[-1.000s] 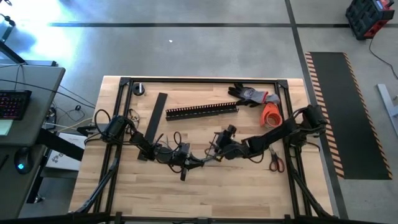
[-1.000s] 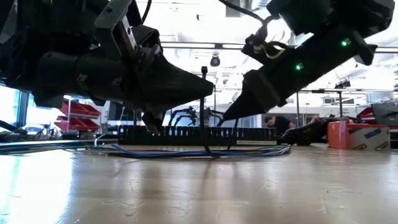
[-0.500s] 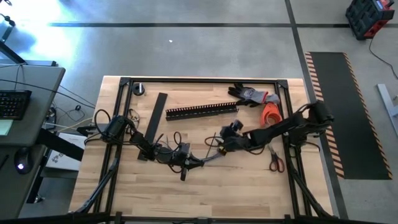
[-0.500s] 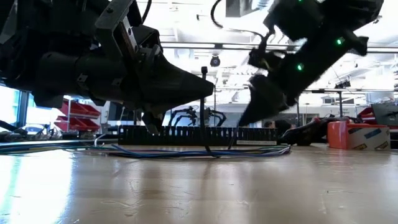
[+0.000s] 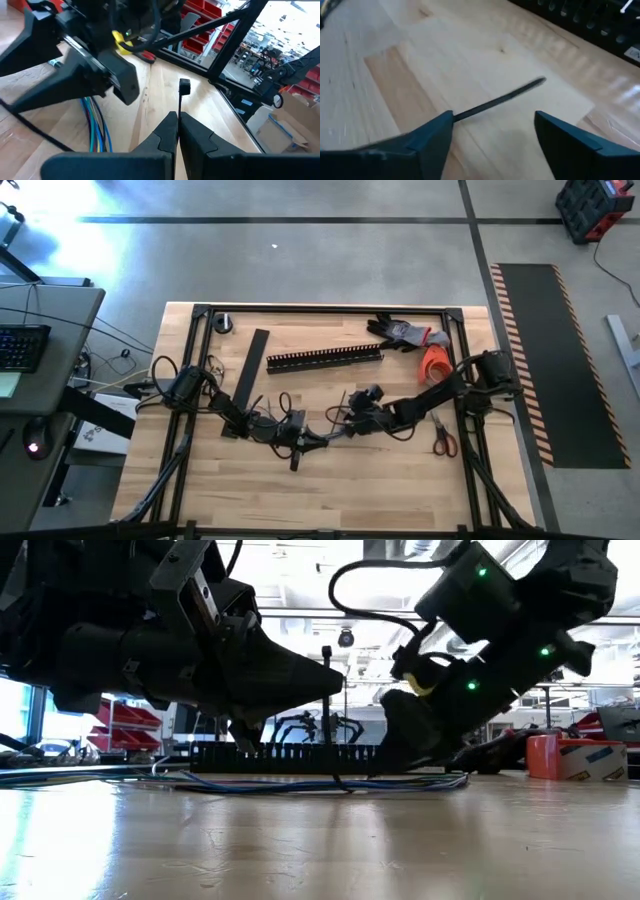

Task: Ziptie cables
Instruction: Wrap the cables together using a zip tie

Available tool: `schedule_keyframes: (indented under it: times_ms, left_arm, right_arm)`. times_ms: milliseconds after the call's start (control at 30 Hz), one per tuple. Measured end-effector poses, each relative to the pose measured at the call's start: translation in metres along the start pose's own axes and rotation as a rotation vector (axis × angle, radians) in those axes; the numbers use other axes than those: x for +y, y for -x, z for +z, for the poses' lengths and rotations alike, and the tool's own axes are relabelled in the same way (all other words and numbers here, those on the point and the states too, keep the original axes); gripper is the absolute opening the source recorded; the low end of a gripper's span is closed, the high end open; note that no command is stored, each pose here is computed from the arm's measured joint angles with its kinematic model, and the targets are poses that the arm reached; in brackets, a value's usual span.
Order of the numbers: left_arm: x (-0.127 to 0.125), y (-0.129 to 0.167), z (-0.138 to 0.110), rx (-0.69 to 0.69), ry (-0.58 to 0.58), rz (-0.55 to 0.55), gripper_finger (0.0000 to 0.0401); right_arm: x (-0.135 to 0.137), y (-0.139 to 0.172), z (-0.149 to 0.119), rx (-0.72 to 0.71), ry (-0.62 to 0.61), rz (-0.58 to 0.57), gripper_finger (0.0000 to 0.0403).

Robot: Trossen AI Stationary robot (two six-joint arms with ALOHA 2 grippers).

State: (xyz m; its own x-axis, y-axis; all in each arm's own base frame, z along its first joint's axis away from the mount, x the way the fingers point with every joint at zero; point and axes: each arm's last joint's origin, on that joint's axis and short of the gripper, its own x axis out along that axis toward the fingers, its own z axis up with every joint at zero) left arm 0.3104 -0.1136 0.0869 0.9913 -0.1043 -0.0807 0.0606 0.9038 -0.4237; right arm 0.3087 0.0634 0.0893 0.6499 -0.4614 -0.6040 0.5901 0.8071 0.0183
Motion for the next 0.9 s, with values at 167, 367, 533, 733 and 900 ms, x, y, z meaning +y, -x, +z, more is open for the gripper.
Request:
schedule_keyframes:
  times_ms: [167,367,533,733,900]
  left_arm:
    - [0.000,0.000,0.000,-0.001,-0.001,0.002,0.0000]
    - [0.000,0.000,0.000,-0.001,-0.001,0.003,0.0000]
    - [0.000,0.000,0.000,0.003,-0.002,0.004,0.0000]
    - [0.000,0.000,0.000,0.003,-0.002,0.005,0.0000]
    - [0.000,0.000,-0.001,0.003,-0.002,0.005,0.0000]
  right_arm:
    - [-0.002,-0.006,0.007,-0.014,0.006,0.036,0.0187]
    - [0.000,-0.008,0.011,0.006,0.053,0.132,0.0143]
    - [0.001,-0.008,0.013,-0.011,0.056,0.163,0.0143]
    - [-0.001,-0.010,0.015,-0.019,0.056,0.144,0.0116]
    - [0.001,-0.008,0.014,-0.029,0.110,0.145,0.0025]
